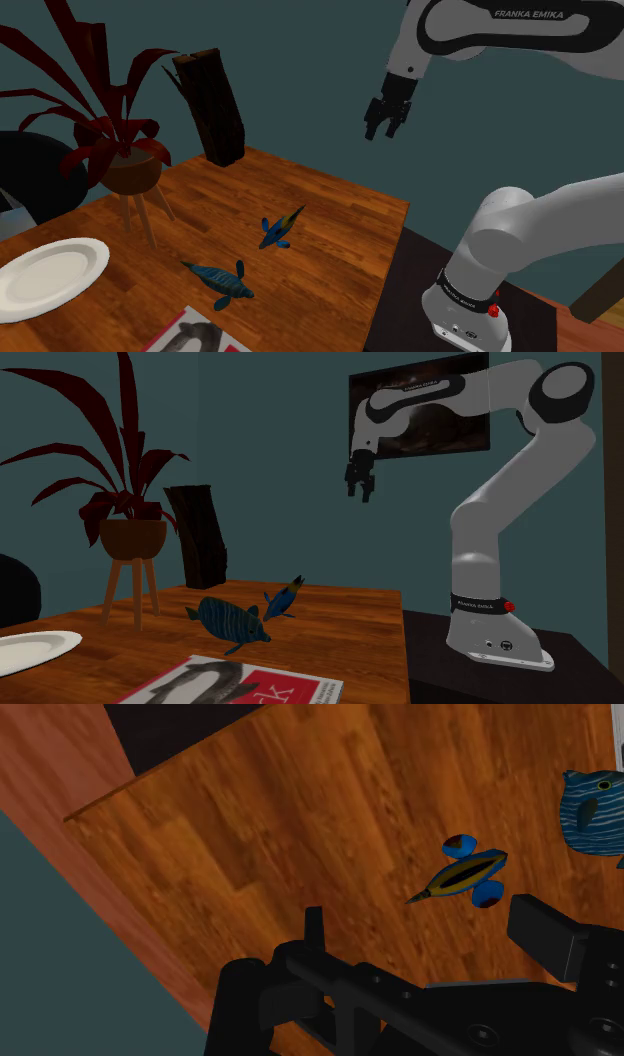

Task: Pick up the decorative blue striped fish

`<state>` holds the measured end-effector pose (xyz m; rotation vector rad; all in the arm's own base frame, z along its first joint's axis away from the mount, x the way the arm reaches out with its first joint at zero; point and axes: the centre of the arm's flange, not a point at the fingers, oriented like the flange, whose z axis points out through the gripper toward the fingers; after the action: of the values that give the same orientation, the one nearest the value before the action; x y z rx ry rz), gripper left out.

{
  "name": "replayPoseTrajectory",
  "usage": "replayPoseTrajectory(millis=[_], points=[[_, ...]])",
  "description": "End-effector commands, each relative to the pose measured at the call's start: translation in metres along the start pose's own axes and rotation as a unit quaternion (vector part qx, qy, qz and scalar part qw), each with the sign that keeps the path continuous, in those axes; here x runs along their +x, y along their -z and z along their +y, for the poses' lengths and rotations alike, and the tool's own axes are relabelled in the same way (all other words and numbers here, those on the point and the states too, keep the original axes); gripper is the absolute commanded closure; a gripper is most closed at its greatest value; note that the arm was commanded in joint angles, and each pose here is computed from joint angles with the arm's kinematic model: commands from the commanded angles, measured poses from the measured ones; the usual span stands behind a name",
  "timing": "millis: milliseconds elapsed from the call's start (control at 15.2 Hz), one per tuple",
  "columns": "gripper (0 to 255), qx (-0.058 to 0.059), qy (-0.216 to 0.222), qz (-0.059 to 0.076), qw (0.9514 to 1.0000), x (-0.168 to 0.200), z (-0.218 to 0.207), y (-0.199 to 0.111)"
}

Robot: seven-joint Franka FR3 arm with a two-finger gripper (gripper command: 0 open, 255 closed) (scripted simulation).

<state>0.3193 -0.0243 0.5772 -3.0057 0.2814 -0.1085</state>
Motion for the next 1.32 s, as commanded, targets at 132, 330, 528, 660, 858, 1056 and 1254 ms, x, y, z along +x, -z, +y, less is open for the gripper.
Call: replayPoseTrajectory(millis=[132,330,528,660,858,1056,1254], points=[[0,0.006,-0.001,0.0,1.0,0.002,-0.016,-0.019],[0,0.014,-0.002,0.001,0.9999,0.005,-0.042,-0.047],[0,0.022,-0.004,0.002,0.9997,0.009,-0.067,-0.075],[0,0.028,-0.004,0.002,0.9996,0.011,-0.084,-0.093],[0,0.036,-0.006,0.003,0.9993,0.014,-0.111,-0.12],[0,0.044,-0.007,0.004,0.999,0.018,-0.138,-0.147],[0,0.053,-0.008,0.004,0.9986,0.021,-0.165,-0.173]])
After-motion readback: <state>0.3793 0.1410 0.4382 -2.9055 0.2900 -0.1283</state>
